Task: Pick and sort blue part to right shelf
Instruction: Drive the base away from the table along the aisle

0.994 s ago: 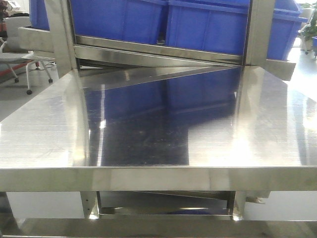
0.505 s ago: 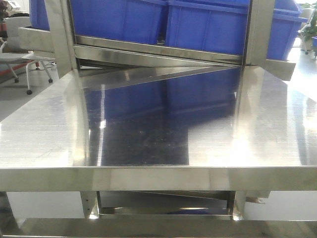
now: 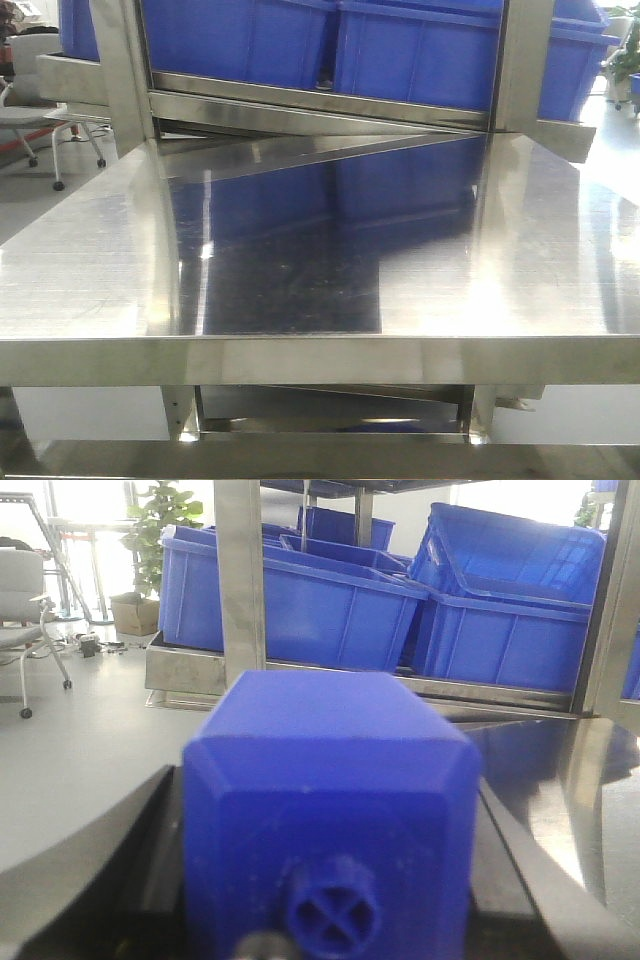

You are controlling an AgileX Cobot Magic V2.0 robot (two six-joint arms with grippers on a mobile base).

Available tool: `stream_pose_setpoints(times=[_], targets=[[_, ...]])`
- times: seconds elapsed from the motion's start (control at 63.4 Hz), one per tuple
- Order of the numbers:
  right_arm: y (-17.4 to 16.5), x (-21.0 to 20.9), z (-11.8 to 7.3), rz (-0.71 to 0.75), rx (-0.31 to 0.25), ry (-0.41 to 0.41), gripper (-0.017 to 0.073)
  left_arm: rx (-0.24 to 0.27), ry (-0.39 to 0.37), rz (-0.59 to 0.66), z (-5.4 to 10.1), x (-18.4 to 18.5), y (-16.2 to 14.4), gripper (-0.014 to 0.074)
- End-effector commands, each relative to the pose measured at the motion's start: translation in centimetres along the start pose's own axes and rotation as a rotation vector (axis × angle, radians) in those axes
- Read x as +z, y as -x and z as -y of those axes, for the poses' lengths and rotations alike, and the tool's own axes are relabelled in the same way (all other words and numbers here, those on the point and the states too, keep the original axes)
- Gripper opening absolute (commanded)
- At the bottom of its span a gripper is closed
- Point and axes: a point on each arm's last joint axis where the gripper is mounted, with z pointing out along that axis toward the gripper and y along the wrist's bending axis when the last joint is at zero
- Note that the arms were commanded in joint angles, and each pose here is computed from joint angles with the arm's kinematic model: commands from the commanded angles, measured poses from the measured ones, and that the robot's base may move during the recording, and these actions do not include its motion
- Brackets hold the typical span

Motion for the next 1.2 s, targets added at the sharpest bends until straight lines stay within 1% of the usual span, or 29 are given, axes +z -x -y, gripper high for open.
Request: stream_pose_setpoints(times=[0.0, 1.184], targets=[[1.93, -0.15, 0.07, 0.125, -0.007, -0.008, 0.0407, -0.009, 0.015, 0.099, -0.08, -0.14, 1.6, 0.0386], [1.93, -0.15, 0.07, 0.125, -0.007, -0.008, 0.0407, -0.009, 0.015, 0.099, -0.08, -0.14, 1.6, 0.0386]])
